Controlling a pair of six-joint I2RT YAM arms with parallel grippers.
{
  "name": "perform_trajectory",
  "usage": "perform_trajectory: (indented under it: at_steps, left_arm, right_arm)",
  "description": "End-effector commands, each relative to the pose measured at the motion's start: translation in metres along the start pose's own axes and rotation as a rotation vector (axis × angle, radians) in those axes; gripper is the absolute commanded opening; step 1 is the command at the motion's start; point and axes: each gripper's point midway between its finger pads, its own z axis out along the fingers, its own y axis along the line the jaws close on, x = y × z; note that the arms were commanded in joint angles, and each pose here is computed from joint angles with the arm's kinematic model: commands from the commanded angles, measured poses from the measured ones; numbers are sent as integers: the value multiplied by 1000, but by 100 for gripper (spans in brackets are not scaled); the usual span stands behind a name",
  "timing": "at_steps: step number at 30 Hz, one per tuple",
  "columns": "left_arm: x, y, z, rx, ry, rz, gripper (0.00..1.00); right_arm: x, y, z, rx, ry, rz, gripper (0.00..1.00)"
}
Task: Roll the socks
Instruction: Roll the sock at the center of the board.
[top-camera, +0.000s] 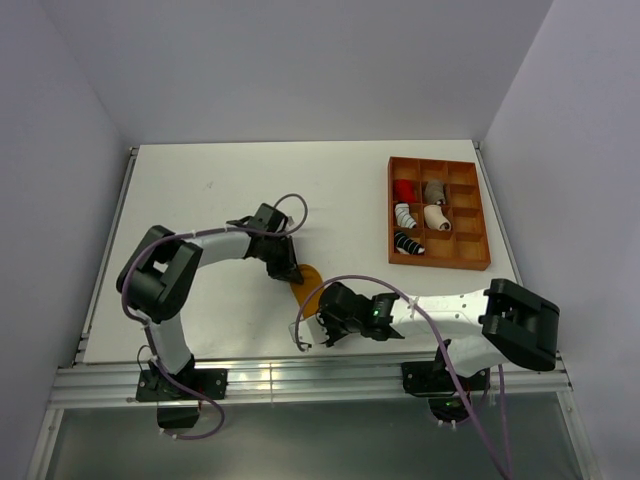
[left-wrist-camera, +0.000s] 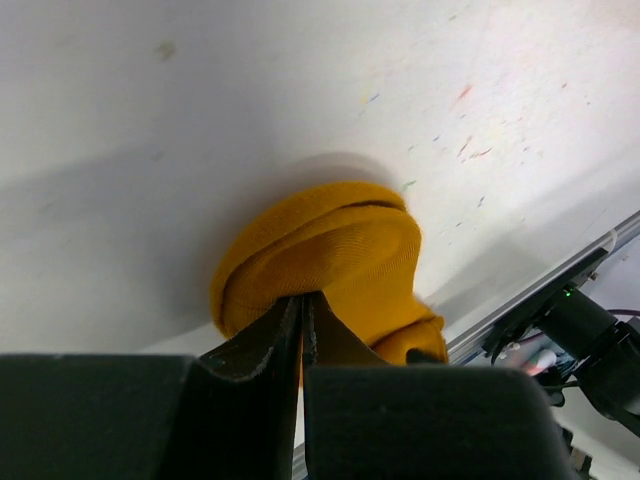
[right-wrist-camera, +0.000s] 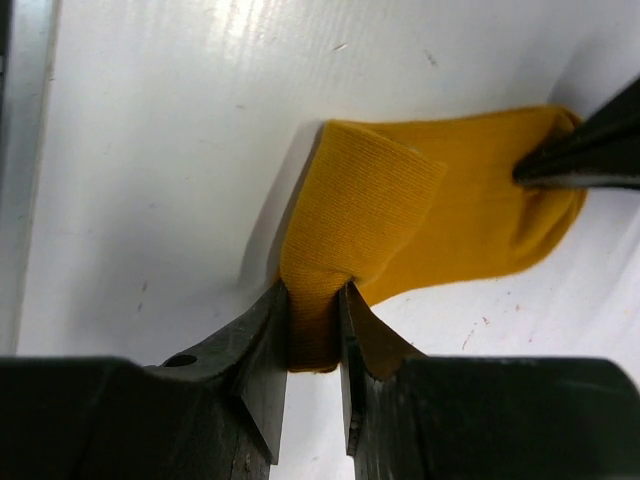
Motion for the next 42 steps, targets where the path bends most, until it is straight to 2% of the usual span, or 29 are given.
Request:
perform_trajectory:
  at_steps: [1, 7, 14, 21, 27, 31, 36, 42]
  left_arm:
    - [-11, 1, 11, -40, 0, 54, 10]
    - [-11, -7, 26, -26, 39, 79, 9]
    - [-9, -16, 31, -3, 57, 103, 9]
    - [-3, -18, 36, -7, 76, 138, 9]
    - [-7, -23, 31, 10, 51, 156, 10]
    - [-11, -27, 27, 13, 28, 163, 15]
    - [-11, -36, 23, 58, 13, 173, 25]
    - [-18, -57, 14, 148, -21, 202, 34]
  right_arm:
    - [5, 33, -9, -167, 38, 20, 19]
    - [4, 40, -11, -214, 53, -7, 20]
    - [-9, 44, -15, -304, -14, 38, 19]
    - [-14, 29, -25, -500, -99, 227, 20]
    - [-2, 32, -30, -700, -83, 393, 21]
    - [3, 41, -30, -841, -63, 530, 20]
    - [19, 32, -18, -808, -15, 643, 19]
    - [30, 31, -9, -792, 54, 705, 18]
